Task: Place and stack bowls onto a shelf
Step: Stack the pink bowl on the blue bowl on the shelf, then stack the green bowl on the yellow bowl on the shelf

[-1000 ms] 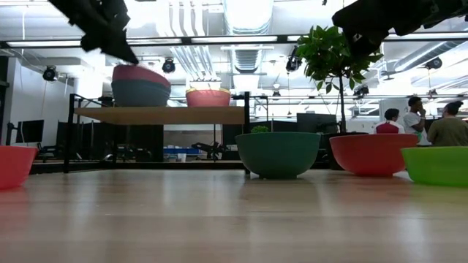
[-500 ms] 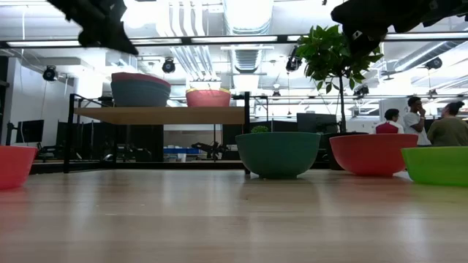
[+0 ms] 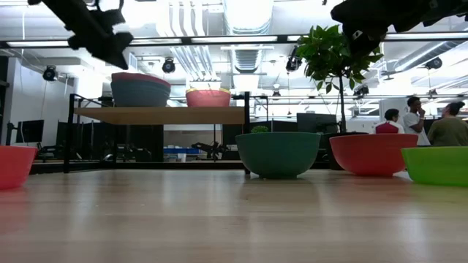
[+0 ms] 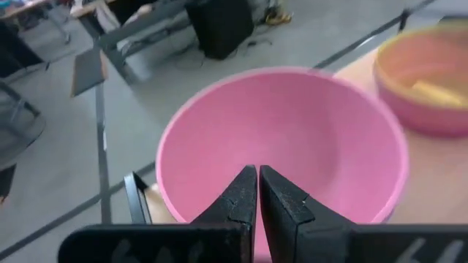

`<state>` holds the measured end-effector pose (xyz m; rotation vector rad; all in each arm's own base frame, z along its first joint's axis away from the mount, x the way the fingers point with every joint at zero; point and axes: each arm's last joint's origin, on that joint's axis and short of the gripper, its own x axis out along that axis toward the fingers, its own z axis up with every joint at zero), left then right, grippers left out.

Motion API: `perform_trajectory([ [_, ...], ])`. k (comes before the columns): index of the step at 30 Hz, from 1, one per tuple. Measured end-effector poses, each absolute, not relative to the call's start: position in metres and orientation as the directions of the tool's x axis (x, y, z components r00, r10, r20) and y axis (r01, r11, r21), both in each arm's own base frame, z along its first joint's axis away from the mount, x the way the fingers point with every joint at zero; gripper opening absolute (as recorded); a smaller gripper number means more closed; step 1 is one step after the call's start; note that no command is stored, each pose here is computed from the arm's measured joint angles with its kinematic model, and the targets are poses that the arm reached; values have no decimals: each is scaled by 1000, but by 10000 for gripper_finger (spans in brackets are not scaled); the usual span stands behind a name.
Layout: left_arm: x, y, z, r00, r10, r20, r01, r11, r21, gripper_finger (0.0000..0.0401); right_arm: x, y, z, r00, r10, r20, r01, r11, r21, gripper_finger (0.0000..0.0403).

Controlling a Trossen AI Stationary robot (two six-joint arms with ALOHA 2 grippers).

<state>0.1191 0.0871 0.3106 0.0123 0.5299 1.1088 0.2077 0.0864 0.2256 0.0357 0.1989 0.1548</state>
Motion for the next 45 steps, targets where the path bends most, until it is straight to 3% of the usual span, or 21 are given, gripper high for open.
perform_trajectory([
  [20,118,86,302,319,836,-447,-888,428,167,0,208,86,226,968,157,-194,-148,987,57,9],
  [25,118,81,316,469,768,-437,-829,553,81,0,208,87,226,970,157,-186,-145,986,77,9],
  [30,120,71,323,714,579,-393,-659,745,-99,0,209,84,229,984,75,-162,-50,987,153,9],
  [33,124,65,321,810,472,-349,-554,810,-190,0,209,83,229,987,38,-159,-9,983,182,9],
  [40,135,47,312,905,352,-238,-407,878,-251,0,219,80,241,975,-32,-222,84,970,227,9],
  [45,142,32,311,955,250,-162,-286,923,-259,0,238,81,250,945,-67,-321,130,975,180,9],
])
